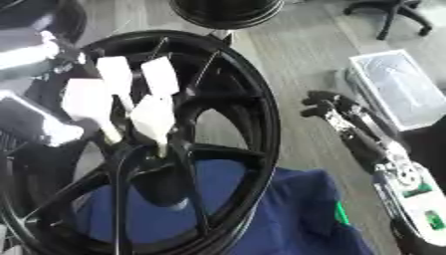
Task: Pull the pin out of the wheel hub.
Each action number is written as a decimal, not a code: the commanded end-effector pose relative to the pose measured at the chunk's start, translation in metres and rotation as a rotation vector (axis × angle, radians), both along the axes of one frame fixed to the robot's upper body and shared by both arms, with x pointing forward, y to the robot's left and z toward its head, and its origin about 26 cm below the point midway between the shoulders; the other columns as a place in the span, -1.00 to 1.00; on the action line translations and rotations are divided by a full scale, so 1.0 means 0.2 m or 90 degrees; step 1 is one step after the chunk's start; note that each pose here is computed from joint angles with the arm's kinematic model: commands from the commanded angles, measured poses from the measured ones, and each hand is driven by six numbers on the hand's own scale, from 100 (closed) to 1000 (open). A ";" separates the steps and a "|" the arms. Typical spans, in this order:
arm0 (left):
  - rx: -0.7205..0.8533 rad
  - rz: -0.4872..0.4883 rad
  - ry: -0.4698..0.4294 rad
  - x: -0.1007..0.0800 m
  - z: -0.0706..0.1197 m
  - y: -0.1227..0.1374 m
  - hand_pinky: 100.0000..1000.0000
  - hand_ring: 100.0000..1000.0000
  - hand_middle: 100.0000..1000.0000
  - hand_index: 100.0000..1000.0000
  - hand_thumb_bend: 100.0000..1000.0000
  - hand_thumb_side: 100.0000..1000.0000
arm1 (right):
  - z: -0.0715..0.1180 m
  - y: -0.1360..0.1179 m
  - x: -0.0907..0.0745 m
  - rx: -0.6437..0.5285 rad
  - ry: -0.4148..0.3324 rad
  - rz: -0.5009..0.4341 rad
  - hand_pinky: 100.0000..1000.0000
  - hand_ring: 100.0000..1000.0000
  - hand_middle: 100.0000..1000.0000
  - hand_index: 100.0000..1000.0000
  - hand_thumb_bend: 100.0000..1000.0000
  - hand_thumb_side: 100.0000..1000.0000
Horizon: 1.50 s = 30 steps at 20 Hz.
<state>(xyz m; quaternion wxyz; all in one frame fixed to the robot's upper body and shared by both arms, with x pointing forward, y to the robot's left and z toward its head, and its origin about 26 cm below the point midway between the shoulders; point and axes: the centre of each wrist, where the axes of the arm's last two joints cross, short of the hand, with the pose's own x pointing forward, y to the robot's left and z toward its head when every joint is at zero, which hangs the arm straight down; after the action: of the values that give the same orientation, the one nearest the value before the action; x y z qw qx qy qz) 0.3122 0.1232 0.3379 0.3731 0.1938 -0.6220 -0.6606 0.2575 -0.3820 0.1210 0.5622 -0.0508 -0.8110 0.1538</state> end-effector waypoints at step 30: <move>-0.293 0.659 -0.072 0.02 -0.29 1.43 0.49 0.59 0.52 0.62 0.10 -0.60 | 0.06 -0.08 -0.07 0.007 -0.044 -0.084 0.96 0.50 0.49 0.65 -1.00 0.16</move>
<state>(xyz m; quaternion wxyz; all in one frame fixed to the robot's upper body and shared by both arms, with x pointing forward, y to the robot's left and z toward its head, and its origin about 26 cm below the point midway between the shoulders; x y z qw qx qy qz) 0.3195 0.4002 0.2690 0.6603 0.4087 -0.5821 -0.2412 0.2428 -0.3996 0.1236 0.5548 -0.1052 -0.8194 0.0986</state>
